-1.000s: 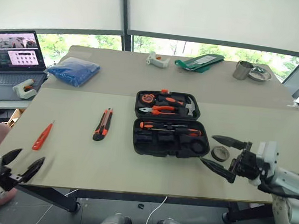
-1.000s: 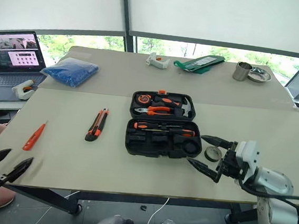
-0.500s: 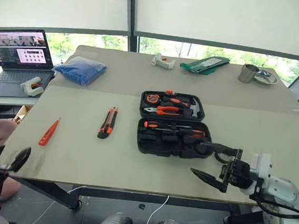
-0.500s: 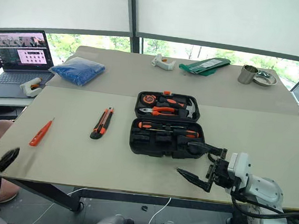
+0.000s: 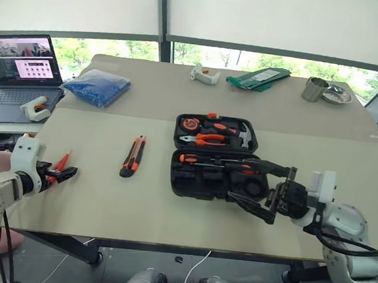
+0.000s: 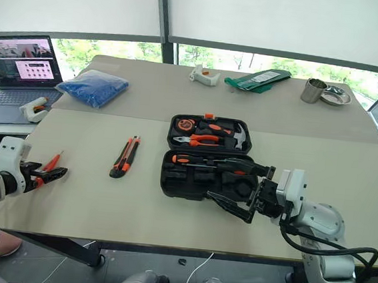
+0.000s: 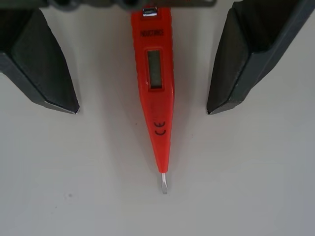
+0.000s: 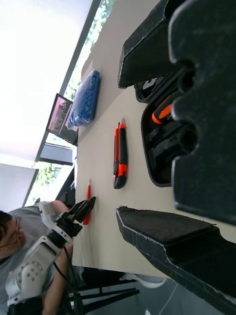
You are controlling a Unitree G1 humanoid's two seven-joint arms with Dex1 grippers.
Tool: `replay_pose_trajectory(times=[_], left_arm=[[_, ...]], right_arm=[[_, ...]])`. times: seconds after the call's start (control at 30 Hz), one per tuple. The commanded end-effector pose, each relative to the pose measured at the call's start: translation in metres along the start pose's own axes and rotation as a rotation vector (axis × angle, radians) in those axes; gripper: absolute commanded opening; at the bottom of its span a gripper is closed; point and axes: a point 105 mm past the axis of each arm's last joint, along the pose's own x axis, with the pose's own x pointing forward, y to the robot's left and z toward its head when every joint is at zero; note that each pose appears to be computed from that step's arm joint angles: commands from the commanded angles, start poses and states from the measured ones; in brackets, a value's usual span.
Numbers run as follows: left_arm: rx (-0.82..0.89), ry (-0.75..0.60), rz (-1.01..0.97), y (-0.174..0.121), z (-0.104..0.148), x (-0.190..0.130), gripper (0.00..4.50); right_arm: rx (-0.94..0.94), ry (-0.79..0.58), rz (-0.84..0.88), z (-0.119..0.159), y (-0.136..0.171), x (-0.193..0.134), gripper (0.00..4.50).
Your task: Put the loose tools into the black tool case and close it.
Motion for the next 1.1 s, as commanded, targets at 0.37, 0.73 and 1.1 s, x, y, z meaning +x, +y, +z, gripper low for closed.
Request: replay_pose_trajectory(times=[0.37,0.73,1.1], left_arm=[[0.247,-0.239,-0.271,-0.026,0.041,-0.017,0.46],[0.754,-0.264,-1.068,-0.217,0.091,-0.012,0.46],[1.033,-0.229,-1.141,-0.320,0.104,0.031,0.46]], right_arm=[[-0.083,0.052,-0.033,0.015,-0.007,-0.023,4.50],[-0.110,0.229,-0.153,0.010,-0.040,-0.072,4.50],[-0.164,0.318,-0.204,0.008,-0.047,-0.095,4.50]])
